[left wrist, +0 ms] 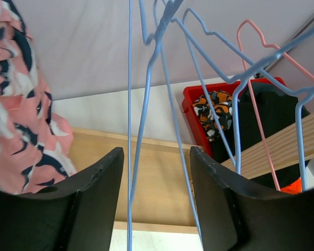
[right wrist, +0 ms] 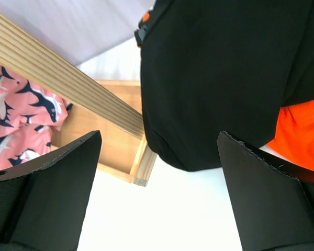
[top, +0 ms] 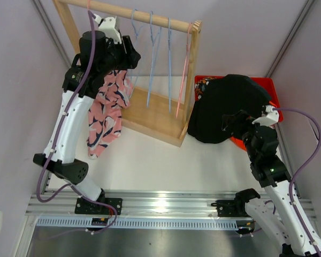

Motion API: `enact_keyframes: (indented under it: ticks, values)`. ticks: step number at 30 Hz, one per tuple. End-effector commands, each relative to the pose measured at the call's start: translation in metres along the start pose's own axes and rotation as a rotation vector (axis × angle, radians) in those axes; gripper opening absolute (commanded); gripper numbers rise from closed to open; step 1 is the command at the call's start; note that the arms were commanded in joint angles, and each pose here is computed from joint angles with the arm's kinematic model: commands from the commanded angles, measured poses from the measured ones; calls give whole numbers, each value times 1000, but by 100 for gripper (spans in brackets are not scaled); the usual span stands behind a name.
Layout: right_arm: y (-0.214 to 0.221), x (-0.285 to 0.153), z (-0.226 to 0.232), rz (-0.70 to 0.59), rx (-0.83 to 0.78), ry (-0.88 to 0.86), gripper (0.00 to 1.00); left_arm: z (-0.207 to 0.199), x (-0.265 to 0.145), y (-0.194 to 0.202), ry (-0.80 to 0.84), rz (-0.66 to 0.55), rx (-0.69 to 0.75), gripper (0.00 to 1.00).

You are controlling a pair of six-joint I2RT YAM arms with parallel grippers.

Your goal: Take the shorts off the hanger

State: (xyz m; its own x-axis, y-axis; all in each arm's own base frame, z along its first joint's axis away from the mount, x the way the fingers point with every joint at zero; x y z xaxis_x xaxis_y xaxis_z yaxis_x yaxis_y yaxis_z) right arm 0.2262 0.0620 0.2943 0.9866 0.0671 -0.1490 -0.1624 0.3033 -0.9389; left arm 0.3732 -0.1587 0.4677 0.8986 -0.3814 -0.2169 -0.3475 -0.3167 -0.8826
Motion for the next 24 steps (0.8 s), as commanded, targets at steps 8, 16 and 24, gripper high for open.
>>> enact_keyframes:
  ticks: [8, 16, 24]
  values:
    - [4, -9, 4, 11, 5, -20, 99, 29, -114, -77, -183, -306, 65, 63]
    - [6, -12, 4, 15, -7, -35, 100, 77, -101, -94, -251, -317, 24, 69]
    - [12, -11, 0, 27, -37, -26, 100, 97, -54, -100, -203, -269, 2, 70]
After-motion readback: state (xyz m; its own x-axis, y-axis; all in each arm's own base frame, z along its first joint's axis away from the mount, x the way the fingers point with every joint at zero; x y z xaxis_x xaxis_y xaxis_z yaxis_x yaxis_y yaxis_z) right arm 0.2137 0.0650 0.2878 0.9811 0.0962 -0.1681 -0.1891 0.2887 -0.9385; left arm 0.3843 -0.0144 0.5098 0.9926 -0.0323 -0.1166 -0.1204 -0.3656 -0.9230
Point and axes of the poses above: each gripper's point midway between its finger pads, its own x axis out along the fingers, its own z axis along the line the jaws close on, y = z × x, the point moved 5 cm from there along -x, back along the fingers, and after that the axes turned 11 degrees about -x, right-handed, at the moved point
